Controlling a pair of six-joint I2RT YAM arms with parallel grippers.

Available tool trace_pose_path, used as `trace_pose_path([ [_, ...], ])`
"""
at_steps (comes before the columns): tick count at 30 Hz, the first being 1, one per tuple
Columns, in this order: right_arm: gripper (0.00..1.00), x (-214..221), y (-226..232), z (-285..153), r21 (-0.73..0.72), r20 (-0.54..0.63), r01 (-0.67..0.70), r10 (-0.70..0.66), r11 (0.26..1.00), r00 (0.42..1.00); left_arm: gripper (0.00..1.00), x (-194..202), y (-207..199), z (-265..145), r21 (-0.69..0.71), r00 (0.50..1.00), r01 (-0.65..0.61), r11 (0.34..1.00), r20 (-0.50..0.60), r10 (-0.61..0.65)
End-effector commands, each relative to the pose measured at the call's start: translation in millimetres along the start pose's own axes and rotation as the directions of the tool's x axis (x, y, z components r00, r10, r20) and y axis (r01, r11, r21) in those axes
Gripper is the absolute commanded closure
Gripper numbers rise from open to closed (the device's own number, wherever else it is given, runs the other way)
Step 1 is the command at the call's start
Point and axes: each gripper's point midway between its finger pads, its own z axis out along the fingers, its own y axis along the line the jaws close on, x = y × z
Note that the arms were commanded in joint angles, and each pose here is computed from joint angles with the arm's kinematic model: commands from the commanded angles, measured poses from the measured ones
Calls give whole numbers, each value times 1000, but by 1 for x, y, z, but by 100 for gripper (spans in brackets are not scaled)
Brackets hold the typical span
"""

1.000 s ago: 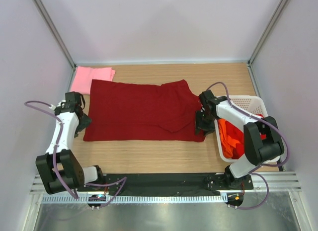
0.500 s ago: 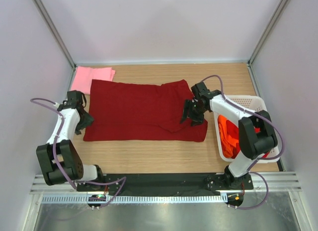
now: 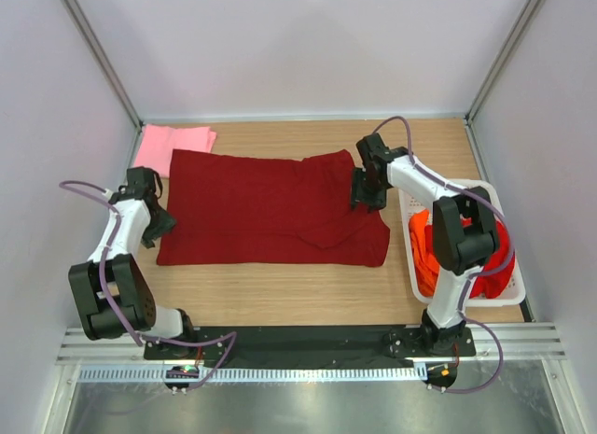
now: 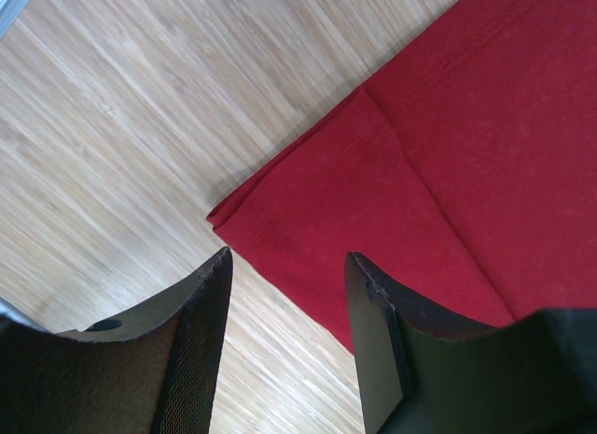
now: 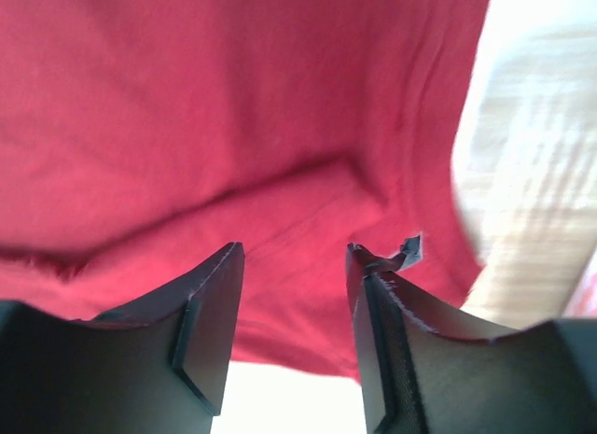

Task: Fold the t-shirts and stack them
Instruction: Fold the tshirt

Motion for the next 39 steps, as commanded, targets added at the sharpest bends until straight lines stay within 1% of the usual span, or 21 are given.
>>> trace_pose_path([
  [1,47,-20,-5,3,23,25,71,-72,997,997,48,-12,-11,-2,40,1000,1,999,21,-2],
  [2,48,-24,-4,3,18,26,85,-86,996,996,48,-11,-11,-2,42,1000,3,999,18,-3],
  [5,49,-22,0,13,-23,-18,85,-85,996,996,46,-10,-10,-1,38,1000,2,999,17,-2],
  [9,47,-20,0,23,-38,-39,93,-94,995,995,44,-10,-12,-2,43,1000,1,999,11,-2],
  [14,47,-17,-2,34,-30,-63,103,-104,994,993,42,-11,-13,-2,46,1000,3,999,5,-3],
  [17,49,-17,-3,34,-25,-65,104,-106,994,992,41,-11,-13,-1,42,1000,2,999,1,-2],
  [19,53,-16,-5,35,-20,-65,108,-109,994,992,42,-11,-13,0,40,1000,2,999,-2,-2],
  [20,58,-16,-5,35,-18,-67,108,-109,994,992,42,-11,-14,0,41,1000,3,999,-1,-3],
  [23,66,-18,-5,34,-19,-61,102,-103,995,993,42,-12,-14,1,40,1000,4,999,-2,-4],
  [25,77,-20,-5,30,-10,-55,98,-98,995,994,41,-13,-14,0,37,1000,6,999,2,-6],
  [26,81,-21,-5,28,-5,-54,92,-92,996,994,41,-14,-15,0,36,1000,6,999,4,-6],
  [27,87,-22,-5,25,-1,-49,91,-91,996,995,40,-14,-15,0,35,1000,8,999,5,-8],
  [31,99,-23,-4,11,-2,-38,74,-74,997,997,32,-19,-14,3,17,1000,4,1000,15,-5],
  [35,99,-21,-2,0,-11,-39,65,-65,998,997,33,-22,-18,10,3,1000,-6,1000,1,6],
  [39,99,-23,4,-16,-49,-21,63,-64,997,998,39,-22,-18,26,-60,999,-25,998,-48,22],
])
